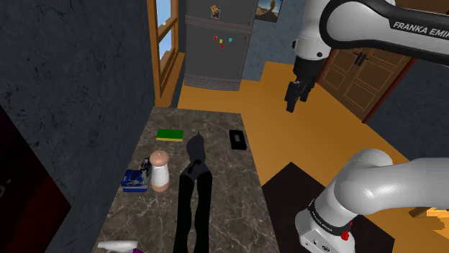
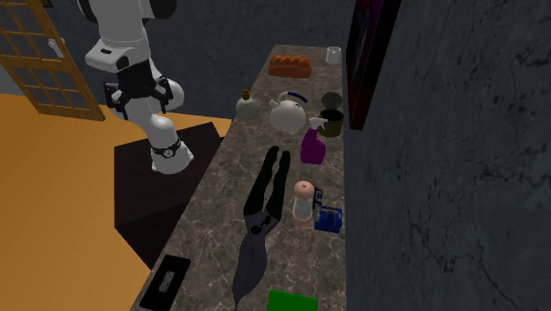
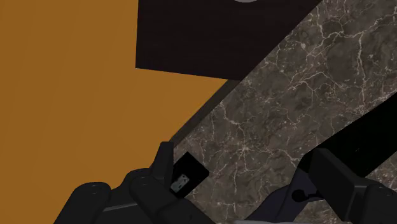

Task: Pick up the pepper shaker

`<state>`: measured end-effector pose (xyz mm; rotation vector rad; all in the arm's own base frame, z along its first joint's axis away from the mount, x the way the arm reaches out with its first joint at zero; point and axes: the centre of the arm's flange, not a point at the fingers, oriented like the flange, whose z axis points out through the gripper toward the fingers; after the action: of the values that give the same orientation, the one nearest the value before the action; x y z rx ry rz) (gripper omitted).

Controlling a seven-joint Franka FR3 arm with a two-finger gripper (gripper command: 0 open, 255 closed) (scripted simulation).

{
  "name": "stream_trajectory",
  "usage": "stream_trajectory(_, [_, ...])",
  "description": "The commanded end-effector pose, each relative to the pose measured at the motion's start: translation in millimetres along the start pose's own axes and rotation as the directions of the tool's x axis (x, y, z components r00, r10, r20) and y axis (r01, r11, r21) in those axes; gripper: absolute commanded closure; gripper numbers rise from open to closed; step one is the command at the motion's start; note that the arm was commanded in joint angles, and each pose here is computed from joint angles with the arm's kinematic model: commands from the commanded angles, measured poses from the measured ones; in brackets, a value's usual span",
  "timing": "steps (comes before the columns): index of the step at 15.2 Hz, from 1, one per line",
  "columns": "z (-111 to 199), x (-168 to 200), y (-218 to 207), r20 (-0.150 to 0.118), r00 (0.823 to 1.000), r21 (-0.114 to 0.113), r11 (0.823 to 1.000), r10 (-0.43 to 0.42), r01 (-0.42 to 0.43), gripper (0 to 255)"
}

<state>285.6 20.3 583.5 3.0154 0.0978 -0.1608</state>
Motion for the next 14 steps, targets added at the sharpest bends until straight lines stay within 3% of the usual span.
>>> stream_trajectory(1, [0.0, 0.0, 0.0, 0.0, 1.0, 0.0, 1.0, 0.0, 0.0, 0])
stream_trajectory(14, [65.6, 88.3, -113.9, -0.04, 0.999, 0.088, 0.996, -0.009, 0.013, 0])
